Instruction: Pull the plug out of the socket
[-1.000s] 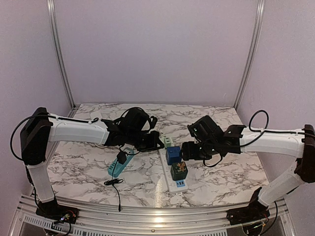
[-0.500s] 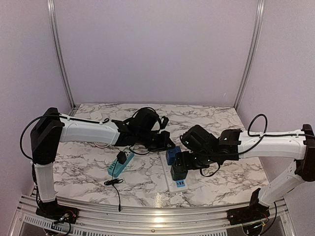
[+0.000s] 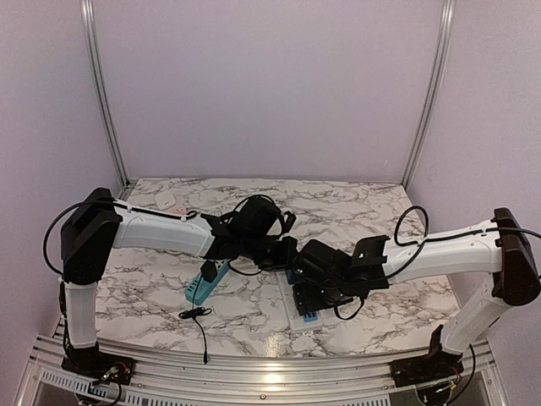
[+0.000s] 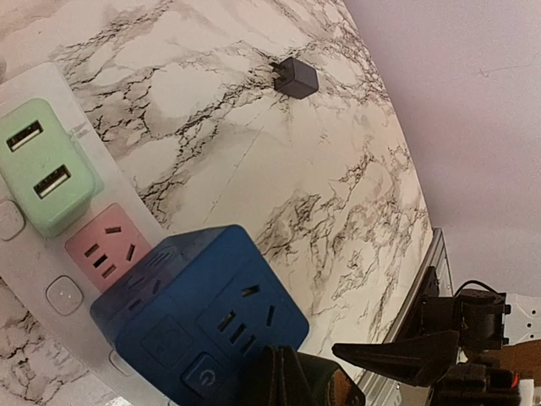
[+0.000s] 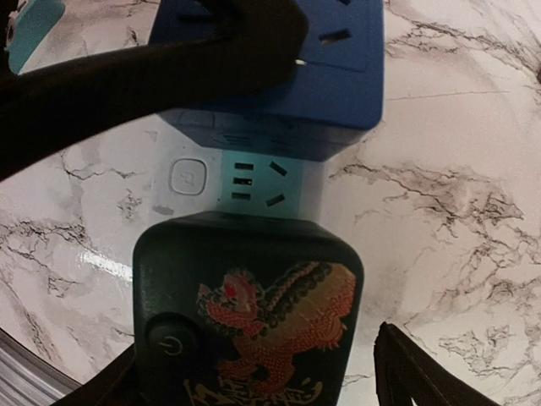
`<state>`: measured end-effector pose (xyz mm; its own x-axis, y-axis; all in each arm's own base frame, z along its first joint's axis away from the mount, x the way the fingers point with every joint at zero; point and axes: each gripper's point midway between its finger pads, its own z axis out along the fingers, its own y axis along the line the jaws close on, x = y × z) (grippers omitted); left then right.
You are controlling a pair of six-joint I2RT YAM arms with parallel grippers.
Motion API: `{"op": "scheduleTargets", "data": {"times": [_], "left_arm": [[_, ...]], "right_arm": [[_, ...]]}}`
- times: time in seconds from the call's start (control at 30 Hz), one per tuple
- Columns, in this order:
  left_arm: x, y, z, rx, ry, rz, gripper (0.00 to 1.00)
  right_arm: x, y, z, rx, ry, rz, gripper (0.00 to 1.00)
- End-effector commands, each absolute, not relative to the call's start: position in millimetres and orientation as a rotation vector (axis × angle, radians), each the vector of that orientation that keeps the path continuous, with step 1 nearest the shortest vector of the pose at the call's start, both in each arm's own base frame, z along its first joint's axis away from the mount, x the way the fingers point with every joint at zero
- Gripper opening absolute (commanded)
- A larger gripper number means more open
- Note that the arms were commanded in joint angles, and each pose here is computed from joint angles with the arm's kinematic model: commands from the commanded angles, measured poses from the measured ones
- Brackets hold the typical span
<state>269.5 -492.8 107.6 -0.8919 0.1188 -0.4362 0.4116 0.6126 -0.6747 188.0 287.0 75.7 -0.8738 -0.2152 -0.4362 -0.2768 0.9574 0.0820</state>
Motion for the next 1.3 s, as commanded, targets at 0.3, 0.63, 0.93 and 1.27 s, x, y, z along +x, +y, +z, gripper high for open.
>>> {"op": "scheduleTargets", "data": {"times": [0.3,0.63,0.93,1.27], "left_arm": [[259.5,-464.2,49.3,0.397,2.667,-0.964,0.00],[259.3,-457.1,40.5,0.383,2.690,-0.933,0.00],[258.9,-448.2,31.8,0.369,2.718,-0.898,0.00],[255.8,-436.4,10.7,0.361,2.772,-0.840,0.00]], "right_arm": [[201.1,305.6,96.7,-0.331,2.598,0.135,0.66],[196.5,310.0,92.3,-0.351,2.610,0.122,0.59],[195.6,312.7,86.7,-0.362,2.620,0.127,0.46],[206.2,305.6,123.4,-0.277,2.528,0.159,0.27]]}}
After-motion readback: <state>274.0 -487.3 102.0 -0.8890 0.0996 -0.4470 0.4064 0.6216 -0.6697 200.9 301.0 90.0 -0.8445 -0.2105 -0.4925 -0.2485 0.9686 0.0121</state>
